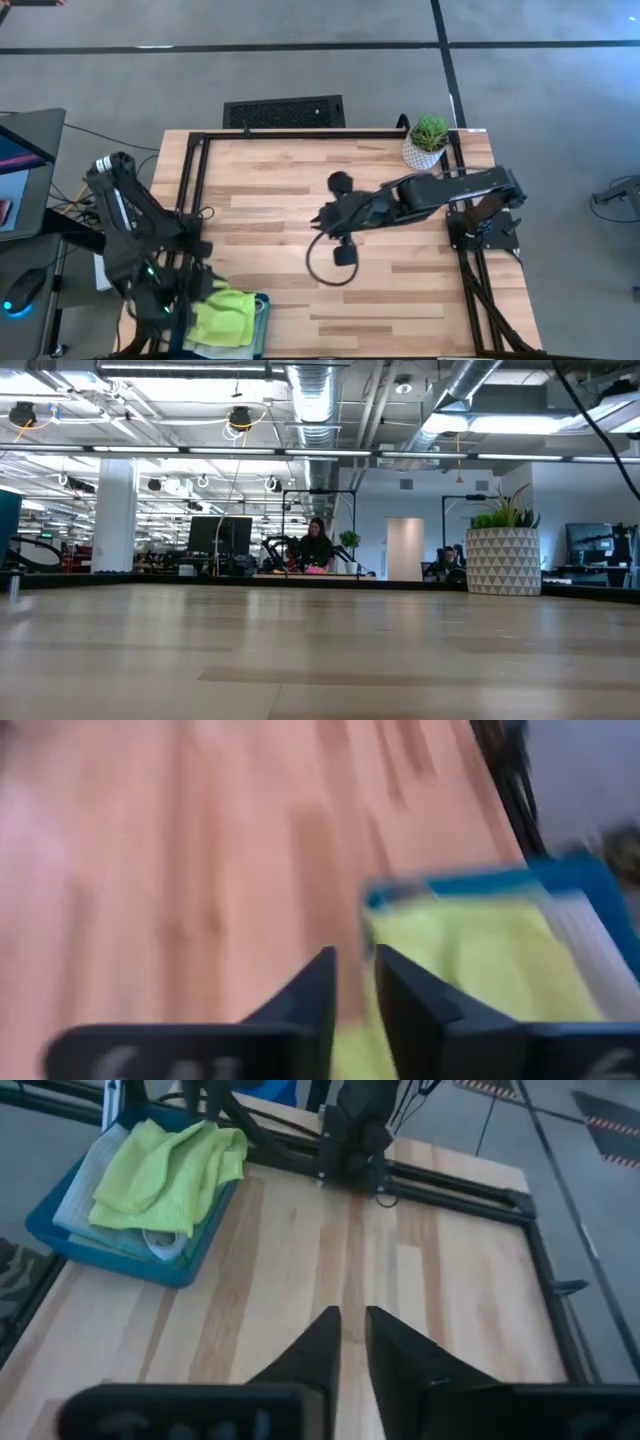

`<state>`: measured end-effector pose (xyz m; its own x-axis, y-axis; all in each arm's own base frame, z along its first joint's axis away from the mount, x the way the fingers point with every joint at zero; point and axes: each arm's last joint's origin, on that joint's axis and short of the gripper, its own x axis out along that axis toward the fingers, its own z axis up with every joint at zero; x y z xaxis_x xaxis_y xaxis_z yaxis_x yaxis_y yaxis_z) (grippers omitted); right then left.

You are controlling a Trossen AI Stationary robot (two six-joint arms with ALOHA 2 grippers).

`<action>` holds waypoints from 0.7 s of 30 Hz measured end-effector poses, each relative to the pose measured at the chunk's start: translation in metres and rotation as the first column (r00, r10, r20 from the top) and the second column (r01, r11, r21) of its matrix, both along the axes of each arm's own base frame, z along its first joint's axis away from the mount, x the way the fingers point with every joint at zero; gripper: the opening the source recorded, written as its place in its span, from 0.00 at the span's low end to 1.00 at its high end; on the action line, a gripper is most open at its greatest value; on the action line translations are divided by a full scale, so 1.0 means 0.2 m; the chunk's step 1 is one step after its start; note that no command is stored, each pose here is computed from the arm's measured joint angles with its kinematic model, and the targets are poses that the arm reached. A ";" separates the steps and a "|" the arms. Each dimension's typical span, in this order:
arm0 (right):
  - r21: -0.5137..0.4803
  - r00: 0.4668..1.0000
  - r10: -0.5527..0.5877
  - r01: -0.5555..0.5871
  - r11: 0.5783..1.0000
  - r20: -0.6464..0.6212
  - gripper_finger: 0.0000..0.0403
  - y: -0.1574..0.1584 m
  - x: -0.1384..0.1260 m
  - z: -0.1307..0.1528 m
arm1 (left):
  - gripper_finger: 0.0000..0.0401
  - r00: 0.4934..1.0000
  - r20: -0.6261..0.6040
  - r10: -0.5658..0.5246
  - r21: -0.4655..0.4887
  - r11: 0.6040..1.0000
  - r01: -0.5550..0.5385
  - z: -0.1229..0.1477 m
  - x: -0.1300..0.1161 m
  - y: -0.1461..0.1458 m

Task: Fold microfiber towels
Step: Return to Home Position

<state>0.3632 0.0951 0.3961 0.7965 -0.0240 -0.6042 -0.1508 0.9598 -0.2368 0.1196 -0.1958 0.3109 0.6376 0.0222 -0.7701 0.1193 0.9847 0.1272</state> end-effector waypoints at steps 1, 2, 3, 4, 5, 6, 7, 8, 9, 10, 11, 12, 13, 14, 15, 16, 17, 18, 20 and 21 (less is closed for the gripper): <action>-0.007 1.000 0.005 -0.005 1.000 0.001 0.16 -0.01 -0.03 0.02 | 0.13 0.998 0.059 -0.004 0.023 1.000 0.003 0.03 -0.01 0.03; -0.013 1.000 0.011 -0.011 1.000 0.007 0.14 -0.01 -0.05 0.05 | 0.09 0.993 0.114 -0.007 0.047 0.999 0.001 0.06 -0.01 0.07; -0.018 1.000 0.015 -0.015 1.000 0.005 0.11 -0.02 -0.08 0.07 | 0.05 0.986 0.164 -0.001 0.071 0.997 -0.010 0.08 -0.02 0.11; -0.020 1.000 0.016 -0.015 1.000 0.006 0.08 -0.03 -0.11 0.09 | 0.03 0.978 0.207 0.008 0.083 0.996 -0.026 0.10 -0.03 0.16; -0.019 1.000 0.016 -0.015 1.000 0.017 0.05 -0.04 -0.14 0.11 | 0.02 0.970 0.244 0.019 0.085 0.996 -0.041 0.13 -0.04 0.20; -0.021 0.999 0.017 -0.017 1.000 0.030 0.03 -0.06 -0.16 0.12 | 0.02 0.962 0.270 0.028 0.084 0.995 -0.052 0.15 -0.05 0.25; -0.021 0.999 0.021 -0.020 1.000 0.040 0.02 -0.07 -0.20 0.13 | 0.02 0.956 0.290 0.038 0.074 0.995 -0.062 0.17 -0.06 0.30; -0.019 0.999 0.021 -0.020 1.000 0.049 0.02 -0.08 -0.23 0.14 | 0.01 0.949 0.310 0.050 0.057 0.996 -0.071 0.18 -0.07 0.35; -0.016 0.998 0.018 -0.017 1.000 0.060 0.03 -0.09 -0.26 0.13 | 0.01 0.941 0.333 0.057 0.038 0.997 -0.074 0.19 -0.08 0.39; -0.012 0.997 0.015 -0.014 1.000 0.076 0.04 -0.11 -0.29 0.12 | 0.00 0.933 0.356 0.058 0.022 0.997 -0.070 0.20 -0.09 0.43; -0.007 0.996 0.013 -0.012 1.000 0.092 0.05 -0.12 -0.32 0.10 | 0.00 0.923 0.381 0.055 0.006 0.998 -0.062 0.20 -0.10 0.47; -0.001 0.994 0.012 -0.011 1.000 0.112 0.05 -0.13 -0.36 0.08 | 0.00 0.912 0.409 0.043 -0.008 0.999 -0.043 0.21 -0.11 0.50; 0.008 0.991 0.014 -0.016 1.000 0.133 0.05 -0.14 -0.39 0.06 | 0.00 0.898 0.440 0.025 -0.022 1.000 -0.017 0.22 -0.12 0.53; 0.019 0.987 0.014 -0.017 1.000 0.159 0.05 -0.16 -0.42 0.04 | 0.00 0.882 0.471 0.005 -0.037 0.999 0.014 0.22 -0.13 0.56; 0.030 0.982 0.011 -0.017 0.999 0.188 0.05 -0.18 -0.45 0.01 | 0.00 0.865 0.501 -0.022 -0.042 0.998 0.050 0.22 -0.13 0.58; 0.036 0.978 0.006 -0.014 0.999 0.210 0.04 -0.20 -0.48 -0.01 | 0.00 0.843 0.535 -0.049 -0.041 0.996 0.084 0.22 -0.14 0.61; 0.042 0.973 -0.001 -0.008 0.999 0.231 0.03 -0.21 -0.51 -0.05 | 0.00 0.821 0.567 -0.069 -0.030 0.994 0.105 0.21 -0.15 0.63; 0.051 0.968 -0.012 -0.001 0.999 0.252 0.02 -0.23 -0.55 -0.08 | 0.00 0.801 0.592 -0.087 -0.018 0.992 0.121 0.21 -0.15 0.65; 0.077 0.952 -0.029 0.006 0.997 0.306 0.02 -0.26 -0.62 -0.13 | 0.00 0.779 0.620 -0.090 0.004 0.994 0.111 0.18 -0.18 0.72; 0.087 0.946 -0.031 0.002 0.996 0.324 0.01 -0.27 -0.65 -0.17 | 0.00 0.775 0.628 -0.067 0.000 0.996 0.087 0.16 -0.20 0.75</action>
